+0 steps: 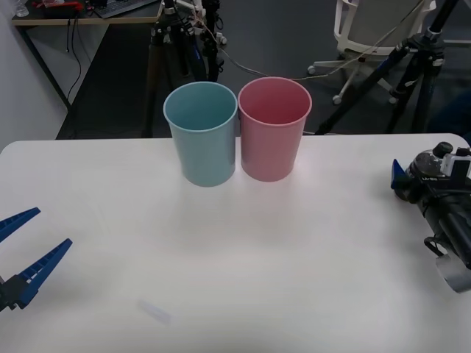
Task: Grasp the object on the table and drop it into the matching bin: aluminum can to the light blue bin, PET bottle to the pink bin.
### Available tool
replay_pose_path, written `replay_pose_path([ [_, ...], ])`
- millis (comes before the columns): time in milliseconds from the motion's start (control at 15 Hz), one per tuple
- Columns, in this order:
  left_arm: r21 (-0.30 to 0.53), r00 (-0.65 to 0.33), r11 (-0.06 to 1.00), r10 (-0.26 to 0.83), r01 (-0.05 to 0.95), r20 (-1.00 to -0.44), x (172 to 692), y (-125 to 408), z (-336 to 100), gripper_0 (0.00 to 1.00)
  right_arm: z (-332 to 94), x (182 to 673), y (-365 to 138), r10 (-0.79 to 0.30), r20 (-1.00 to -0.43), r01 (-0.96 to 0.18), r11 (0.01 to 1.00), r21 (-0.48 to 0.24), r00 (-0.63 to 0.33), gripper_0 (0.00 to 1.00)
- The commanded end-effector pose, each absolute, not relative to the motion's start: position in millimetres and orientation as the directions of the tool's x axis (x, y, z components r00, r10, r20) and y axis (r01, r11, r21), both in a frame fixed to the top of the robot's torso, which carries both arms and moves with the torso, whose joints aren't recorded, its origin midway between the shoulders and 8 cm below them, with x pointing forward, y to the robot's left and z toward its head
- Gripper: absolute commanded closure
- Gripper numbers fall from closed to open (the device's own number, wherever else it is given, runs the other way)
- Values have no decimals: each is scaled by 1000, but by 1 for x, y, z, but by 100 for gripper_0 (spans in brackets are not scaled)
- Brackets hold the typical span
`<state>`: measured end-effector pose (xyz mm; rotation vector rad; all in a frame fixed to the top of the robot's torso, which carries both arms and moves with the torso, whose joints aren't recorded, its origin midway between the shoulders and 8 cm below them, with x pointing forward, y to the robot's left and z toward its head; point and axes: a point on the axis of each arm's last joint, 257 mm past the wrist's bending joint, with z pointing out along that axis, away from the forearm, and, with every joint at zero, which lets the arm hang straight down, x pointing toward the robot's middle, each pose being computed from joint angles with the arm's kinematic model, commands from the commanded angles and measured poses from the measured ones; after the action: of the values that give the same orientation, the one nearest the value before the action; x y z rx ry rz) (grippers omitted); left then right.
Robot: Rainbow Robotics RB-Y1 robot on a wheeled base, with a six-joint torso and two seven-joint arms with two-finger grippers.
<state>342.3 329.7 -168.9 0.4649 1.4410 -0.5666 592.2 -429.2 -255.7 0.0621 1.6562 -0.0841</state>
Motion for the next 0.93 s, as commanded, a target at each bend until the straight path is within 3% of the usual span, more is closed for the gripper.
replay_pose_path([
  [67,-39,41,785,-82,618,-996,342,330,-169,0,-256,592,-430,-24,-996,90,995,-32,-90,100],
  [733,-39,41,785,-82,618,-996,342,330,-169,0,-256,580,-442,-52,-995,89,994,-59,-83,100],
  [933,-39,41,785,-82,618,-996,342,330,-169,0,-245,552,-439,-61,-995,78,995,-67,-76,100],
])
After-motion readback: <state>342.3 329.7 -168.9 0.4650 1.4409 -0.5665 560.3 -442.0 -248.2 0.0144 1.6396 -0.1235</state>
